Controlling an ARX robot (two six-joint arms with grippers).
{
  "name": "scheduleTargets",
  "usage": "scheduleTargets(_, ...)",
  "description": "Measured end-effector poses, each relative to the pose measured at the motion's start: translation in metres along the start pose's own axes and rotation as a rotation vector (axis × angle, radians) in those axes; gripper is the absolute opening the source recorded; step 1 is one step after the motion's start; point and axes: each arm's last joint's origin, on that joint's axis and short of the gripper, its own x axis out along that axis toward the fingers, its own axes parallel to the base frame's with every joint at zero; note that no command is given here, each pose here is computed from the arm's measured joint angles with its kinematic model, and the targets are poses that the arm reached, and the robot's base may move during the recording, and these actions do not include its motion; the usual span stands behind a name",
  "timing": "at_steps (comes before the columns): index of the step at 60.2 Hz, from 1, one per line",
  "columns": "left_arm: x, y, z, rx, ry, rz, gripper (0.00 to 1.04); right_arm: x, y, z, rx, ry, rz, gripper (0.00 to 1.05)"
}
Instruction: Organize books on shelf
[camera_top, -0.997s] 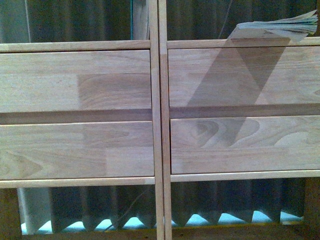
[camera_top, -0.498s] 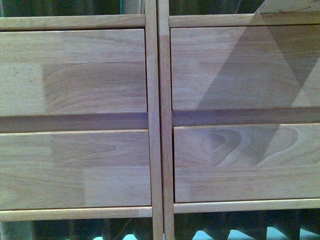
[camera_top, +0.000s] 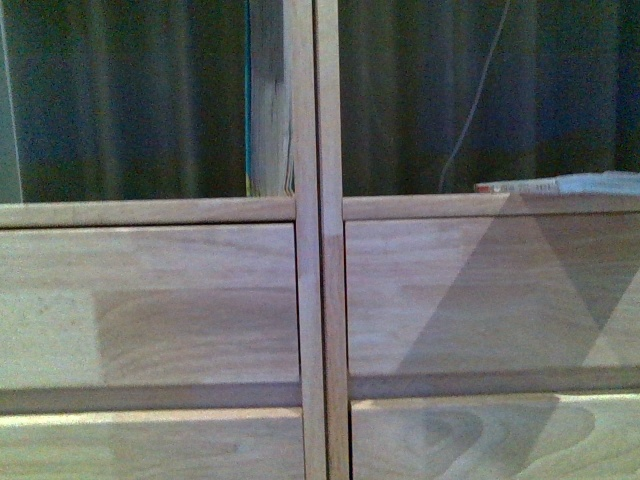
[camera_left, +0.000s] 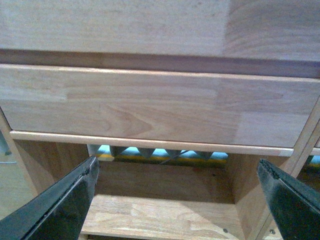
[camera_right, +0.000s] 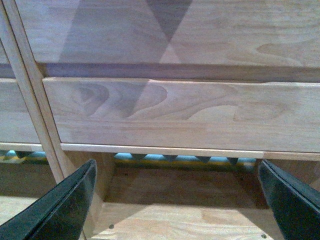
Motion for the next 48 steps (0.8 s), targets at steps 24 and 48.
scheduleTargets(24,0.0,0.0,0.0,0.0,0.0,-0.001,0.97,0.015,0.002,0.033,0.384,0.18,0.324,0.98)
scheduleTargets(48,0.0,0.0,0.0,0.0,0.0,0.0,0.97,0.107,0.027,0.086,0.922,0.12,0.246,0.98)
